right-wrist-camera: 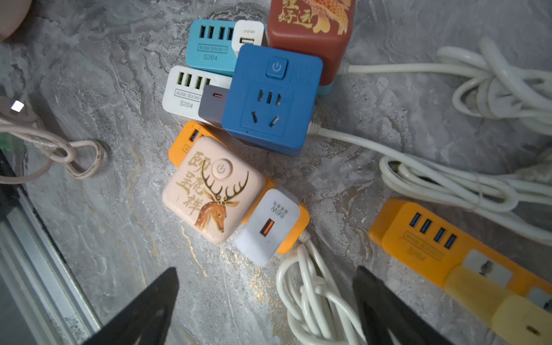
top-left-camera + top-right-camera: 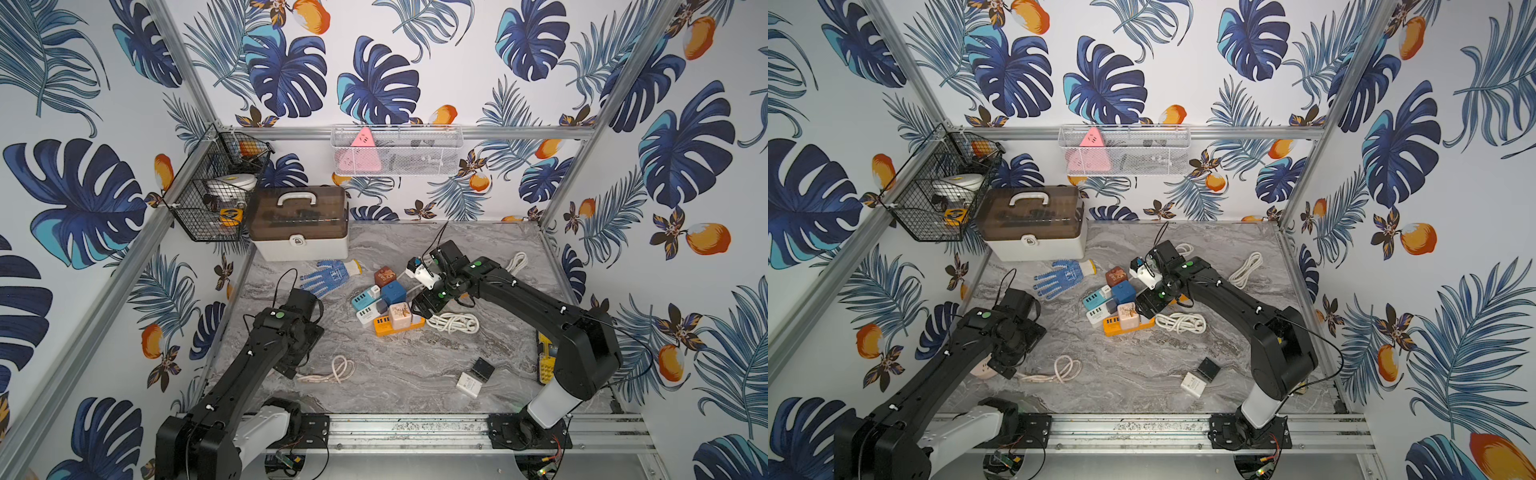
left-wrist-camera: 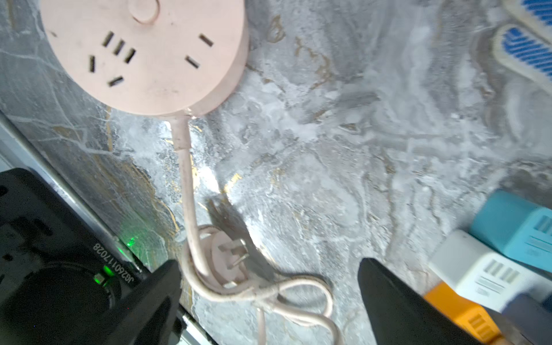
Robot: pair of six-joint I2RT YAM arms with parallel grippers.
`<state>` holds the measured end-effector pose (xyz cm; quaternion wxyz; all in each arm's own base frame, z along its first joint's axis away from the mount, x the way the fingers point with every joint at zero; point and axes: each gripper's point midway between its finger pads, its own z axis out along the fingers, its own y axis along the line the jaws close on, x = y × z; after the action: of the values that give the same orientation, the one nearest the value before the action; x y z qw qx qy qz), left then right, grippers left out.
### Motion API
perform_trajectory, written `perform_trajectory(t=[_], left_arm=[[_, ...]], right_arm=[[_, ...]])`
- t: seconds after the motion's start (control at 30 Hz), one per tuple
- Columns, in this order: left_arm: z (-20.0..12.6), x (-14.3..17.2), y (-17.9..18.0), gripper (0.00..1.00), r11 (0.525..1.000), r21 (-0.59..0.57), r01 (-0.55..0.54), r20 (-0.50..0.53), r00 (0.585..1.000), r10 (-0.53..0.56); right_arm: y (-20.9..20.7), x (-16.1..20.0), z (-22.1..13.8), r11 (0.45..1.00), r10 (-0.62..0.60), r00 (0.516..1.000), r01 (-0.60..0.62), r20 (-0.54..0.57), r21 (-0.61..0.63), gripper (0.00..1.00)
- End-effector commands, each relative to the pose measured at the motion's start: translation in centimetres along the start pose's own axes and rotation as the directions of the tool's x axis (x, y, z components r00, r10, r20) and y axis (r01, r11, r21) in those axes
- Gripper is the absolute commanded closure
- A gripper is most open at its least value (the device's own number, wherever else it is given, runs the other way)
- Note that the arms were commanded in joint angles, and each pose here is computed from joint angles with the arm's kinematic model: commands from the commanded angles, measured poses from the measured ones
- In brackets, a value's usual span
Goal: Pull the plug off the socket
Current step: Move the socket to the center of the board.
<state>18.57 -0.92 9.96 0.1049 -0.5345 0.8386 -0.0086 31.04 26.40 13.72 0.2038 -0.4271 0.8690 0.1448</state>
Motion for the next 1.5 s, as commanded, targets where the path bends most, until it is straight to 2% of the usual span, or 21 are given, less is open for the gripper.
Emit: perform_trajectory(t=[0.0, 0.07, 0.2, 0.33, 0.43, 0.63, 0.87, 1.13, 1.47], left_arm=[[-1.8, 0.1, -1.0, 0.01, 1.000, 0.017, -0.015, 0.013, 1.000, 0.015], [-2.8, 0.6, -2.7, 0.01, 0.996, 0.061, -0.061, 0.022, 0.998, 0.060], [-3.7, 2.6, -5.9, 0.01, 0.978, 0.121, -0.168, 0.007, 0.986, 0.168], [-4.0, 5.3, -8.5, 0.01, 0.943, 0.175, -0.282, -0.023, 0.957, 0.291], [-3.8, 7.5, -9.5, 0.01, 0.918, 0.221, -0.330, -0.077, 0.932, 0.354], [-3.5, 10.7, -9.4, 0.01, 0.886, 0.296, -0.358, -0.163, 0.895, 0.416], [-3.8, 11.0, -7.9, 0.01, 0.866, 0.299, -0.402, -0.160, 0.873, 0.460], [-4.1, 10.7, -7.8, 0.01, 0.865, 0.289, -0.410, -0.150, 0.873, 0.464], [-3.4, 10.5, -7.9, 0.01, 0.883, 0.260, -0.391, -0.145, 0.888, 0.436]], right_arm=[[-0.2, 1.5, 0.0, 0.982, -0.190, 0.980, 0.191, -0.056, 0.010, 0.03], [-0.7, 2.6, 0.0, 0.970, -0.239, 0.966, 0.241, -0.097, 0.017, 0.02], [0.0, 4.1, 0.4, 0.938, -0.344, 0.929, 0.335, -0.134, -0.086, 0.03], [-0.8, 3.2, 1.1, 0.898, -0.440, 0.893, 0.439, -0.093, -0.039, 0.02], [-1.0, 2.2, 1.7, 0.864, -0.503, 0.861, 0.502, -0.069, -0.039, 0.02], [-0.7, 1.4, 3.5, 0.825, -0.565, 0.824, 0.562, -0.042, -0.066, 0.03], [0.2, 0.3, 5.3, 0.789, -0.612, 0.790, 0.607, -0.037, -0.094, 0.07], [1.0, 2.4, 6.1, 0.777, -0.626, 0.773, 0.609, -0.099, -0.159, 0.28], [2.2, 3.6, 6.4, 0.772, -0.635, 0.757, 0.614, -0.153, -0.164, 0.51]])
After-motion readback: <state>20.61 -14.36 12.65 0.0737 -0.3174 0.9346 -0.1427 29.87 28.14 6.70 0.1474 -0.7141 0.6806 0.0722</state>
